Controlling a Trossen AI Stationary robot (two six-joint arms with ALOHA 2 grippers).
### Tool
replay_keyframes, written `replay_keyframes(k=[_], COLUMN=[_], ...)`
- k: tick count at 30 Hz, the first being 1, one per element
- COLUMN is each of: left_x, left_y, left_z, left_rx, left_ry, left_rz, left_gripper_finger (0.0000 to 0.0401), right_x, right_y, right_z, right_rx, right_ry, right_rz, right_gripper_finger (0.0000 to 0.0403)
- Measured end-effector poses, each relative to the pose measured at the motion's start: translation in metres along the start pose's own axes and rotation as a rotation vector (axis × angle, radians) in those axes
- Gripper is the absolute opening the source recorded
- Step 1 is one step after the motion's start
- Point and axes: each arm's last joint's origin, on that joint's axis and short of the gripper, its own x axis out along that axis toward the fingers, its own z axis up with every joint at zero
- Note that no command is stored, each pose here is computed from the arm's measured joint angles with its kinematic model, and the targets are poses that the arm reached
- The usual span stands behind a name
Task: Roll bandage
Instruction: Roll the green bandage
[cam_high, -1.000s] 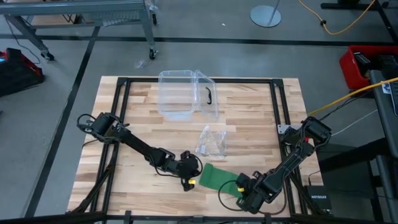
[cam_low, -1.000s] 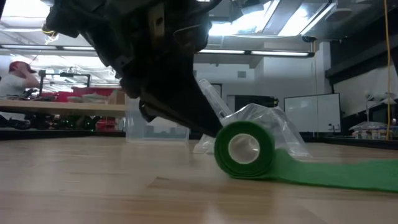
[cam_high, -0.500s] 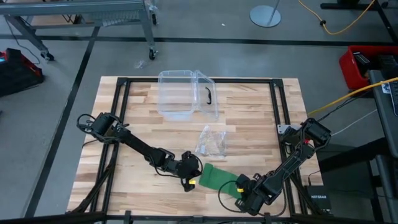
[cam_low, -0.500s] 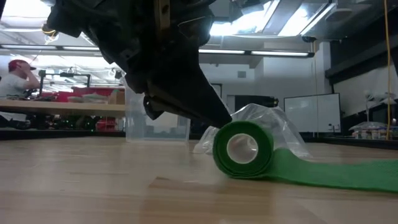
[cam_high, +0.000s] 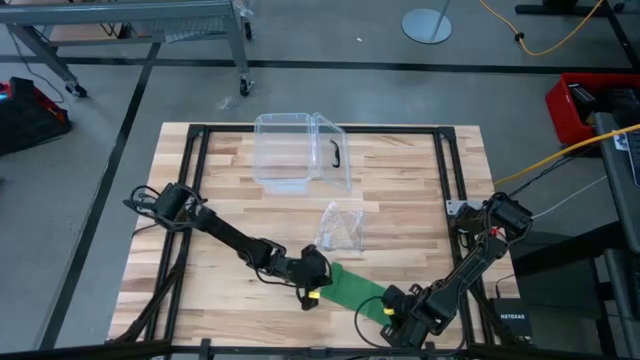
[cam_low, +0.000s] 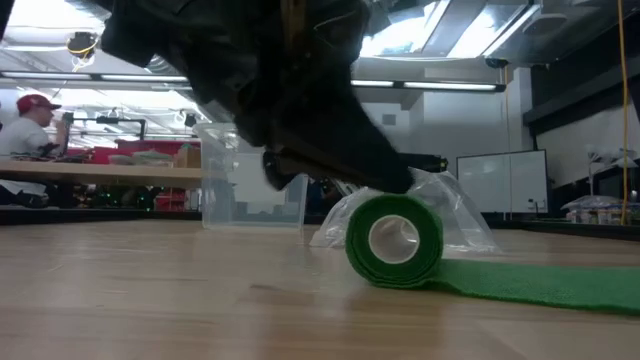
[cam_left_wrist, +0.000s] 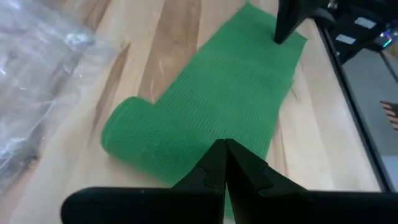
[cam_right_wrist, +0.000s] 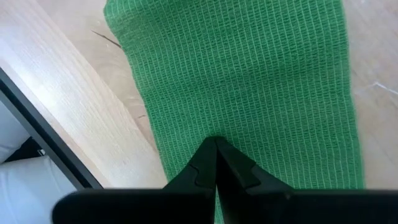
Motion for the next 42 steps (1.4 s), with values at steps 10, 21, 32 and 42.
replay_keyframes(k=[10,21,32,42], left_x=[-0.013,-0.038,0.004,0.01], left_y=[-0.003,0.018,0.014,-0.004], left_z=[0.028,0.015,-0.007,0.017], left_rx=[0.137,0.08,-0.001,0.162], left_ry=[-0.063,0.208,0.178,0.075], left_rz=[0.066,0.294,0.102,-0.066], left_gripper_finger=[0.0,0.0,0.0,0.0], right_x=[0.0,0.0,-0.002,-0.002], right_y=[0.0,0.0,0.003,0.003], right_z=[0.001,0.001,0.001,0.001], right_rx=[-0.005,-0.007,-0.008,-0.007], right_ry=[-0.009,-0.001,-0.011,-0.023], right_rz=[-0.001,0.0,0.003,0.006], right_gripper_finger=[0.0005,0.0005,0.0005,0.0005])
